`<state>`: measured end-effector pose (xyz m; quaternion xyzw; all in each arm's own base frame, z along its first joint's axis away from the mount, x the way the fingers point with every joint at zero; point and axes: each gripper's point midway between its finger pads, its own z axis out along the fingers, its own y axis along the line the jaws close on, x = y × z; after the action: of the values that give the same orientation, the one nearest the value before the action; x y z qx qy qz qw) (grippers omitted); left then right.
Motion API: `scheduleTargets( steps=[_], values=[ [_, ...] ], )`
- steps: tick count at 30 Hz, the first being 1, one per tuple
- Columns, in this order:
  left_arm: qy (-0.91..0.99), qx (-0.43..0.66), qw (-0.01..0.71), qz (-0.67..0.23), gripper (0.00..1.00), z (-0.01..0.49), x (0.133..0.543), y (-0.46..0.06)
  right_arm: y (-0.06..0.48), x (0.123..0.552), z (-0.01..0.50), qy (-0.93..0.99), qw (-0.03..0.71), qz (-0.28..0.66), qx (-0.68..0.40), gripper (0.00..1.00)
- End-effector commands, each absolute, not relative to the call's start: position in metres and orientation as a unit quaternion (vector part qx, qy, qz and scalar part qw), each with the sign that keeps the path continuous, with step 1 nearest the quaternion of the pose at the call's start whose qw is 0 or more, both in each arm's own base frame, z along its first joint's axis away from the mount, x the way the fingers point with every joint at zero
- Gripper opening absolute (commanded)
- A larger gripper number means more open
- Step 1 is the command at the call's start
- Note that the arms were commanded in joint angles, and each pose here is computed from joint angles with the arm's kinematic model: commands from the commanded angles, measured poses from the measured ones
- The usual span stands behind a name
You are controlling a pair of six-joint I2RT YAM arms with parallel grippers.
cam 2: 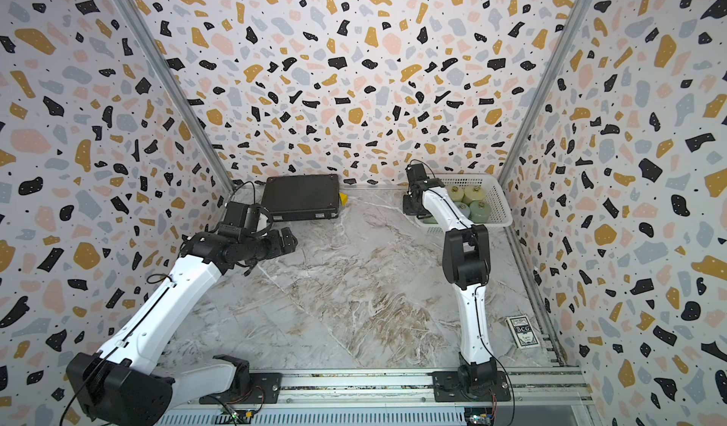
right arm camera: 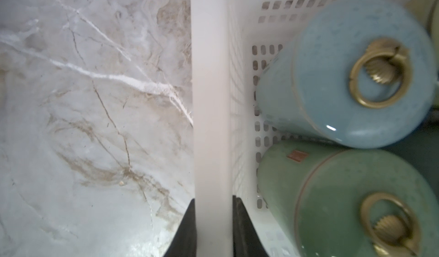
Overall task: Take the tea canister out of the basket
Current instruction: Move the basket to the center of the board.
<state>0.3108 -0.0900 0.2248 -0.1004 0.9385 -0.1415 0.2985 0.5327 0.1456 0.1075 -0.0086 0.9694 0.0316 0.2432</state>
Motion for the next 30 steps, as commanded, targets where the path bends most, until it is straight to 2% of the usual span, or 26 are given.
scheduleTargets(
  steps=[1, 5, 16, 26, 27, 30],
  values=[
    [0.932, -0.115, 0.325, -0.11, 1.0, 0.236, 0.306, -0.075, 0.187, 0.483, 0.132, 0.97, 0.213, 0.11, 0.035, 0.12],
    [0.929, -0.135, 0.336, -0.082, 1.0, 0.239, 0.297, -0.06, 0.214, 0.449, 0.129, 0.968, 0.209, 0.137, 0.039, 0.1],
    [0.923, -0.148, 0.347, -0.081, 1.0, 0.241, 0.274, -0.051, 0.304, 0.366, 0.114, 0.971, 0.186, 0.151, 0.009, 0.1],
    [0.923, -0.132, 0.351, -0.084, 1.0, 0.239, 0.264, -0.051, 0.384, 0.33, 0.127, 0.964, 0.167, 0.198, -0.05, 0.2],
    [0.922, -0.13, 0.354, -0.091, 1.0, 0.24, 0.265, -0.053, 0.385, 0.331, 0.13, 0.964, 0.168, 0.196, -0.058, 0.22],
    [0.92, -0.122, 0.357, -0.11, 1.0, 0.242, 0.269, -0.061, 0.378, 0.335, 0.146, 0.963, 0.188, 0.175, -0.084, 0.38]
  ],
)
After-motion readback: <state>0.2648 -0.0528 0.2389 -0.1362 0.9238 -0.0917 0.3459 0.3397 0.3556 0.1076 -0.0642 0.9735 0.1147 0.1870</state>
